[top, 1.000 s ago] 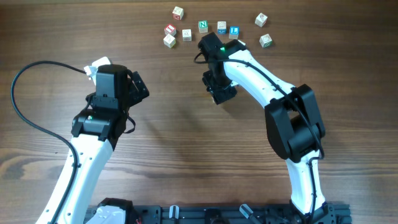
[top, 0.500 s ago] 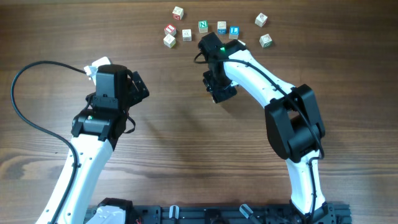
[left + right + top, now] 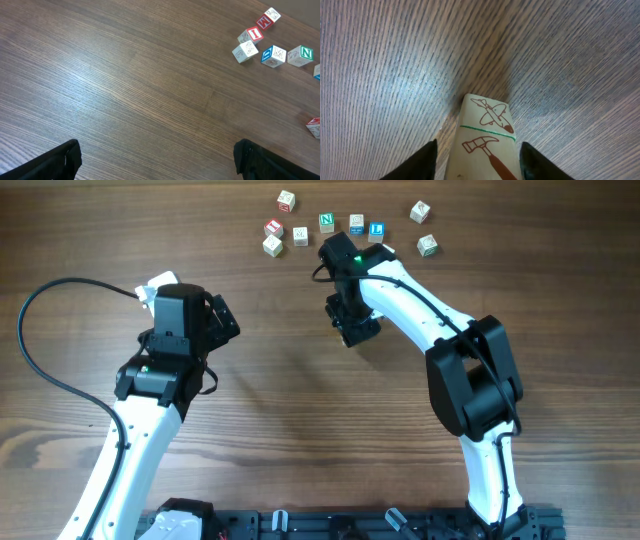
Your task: Form a tower
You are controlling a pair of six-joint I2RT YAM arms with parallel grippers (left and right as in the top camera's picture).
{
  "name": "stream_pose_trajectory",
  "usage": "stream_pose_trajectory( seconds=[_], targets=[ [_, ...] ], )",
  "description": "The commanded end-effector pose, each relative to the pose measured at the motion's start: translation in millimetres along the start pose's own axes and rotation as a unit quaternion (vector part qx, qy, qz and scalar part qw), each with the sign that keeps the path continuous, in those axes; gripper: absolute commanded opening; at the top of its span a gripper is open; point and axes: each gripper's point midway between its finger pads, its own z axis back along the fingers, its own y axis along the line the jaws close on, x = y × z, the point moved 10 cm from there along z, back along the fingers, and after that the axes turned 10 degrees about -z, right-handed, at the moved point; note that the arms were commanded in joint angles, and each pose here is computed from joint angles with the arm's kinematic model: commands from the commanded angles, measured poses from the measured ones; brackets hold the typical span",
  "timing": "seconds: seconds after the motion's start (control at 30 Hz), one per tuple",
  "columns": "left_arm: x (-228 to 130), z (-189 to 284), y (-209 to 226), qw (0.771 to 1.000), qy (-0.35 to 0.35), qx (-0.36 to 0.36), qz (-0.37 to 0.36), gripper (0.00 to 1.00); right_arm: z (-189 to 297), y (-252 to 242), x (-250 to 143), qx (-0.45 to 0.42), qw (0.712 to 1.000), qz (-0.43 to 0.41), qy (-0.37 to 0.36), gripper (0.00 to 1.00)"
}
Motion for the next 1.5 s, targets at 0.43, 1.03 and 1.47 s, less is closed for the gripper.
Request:
stream_pose_trajectory(
  seconds=[0.43, 1.03, 1.47],
  targets=[
    [2.6, 2.3, 1.5, 1.000, -0.005, -0.002, 0.011, 1.00, -12.9, -2.8, 3.2, -0.020, 1.000, -0.006, -0.002, 0.37],
    [2.6, 2.3, 1.5, 1.000, -0.005, -0.002, 0.011, 1.00, -12.9, -2.3, 2.0, -0.020, 1.000, -0.012, 0.006, 0.35],
    [2.7, 2.3, 1.5, 1.000, -0.005, -0.002, 0.011, 1.00, -12.9, -2.8, 1.6, -0.022, 1.000, -0.015, 0.009, 0.34]
  ],
)
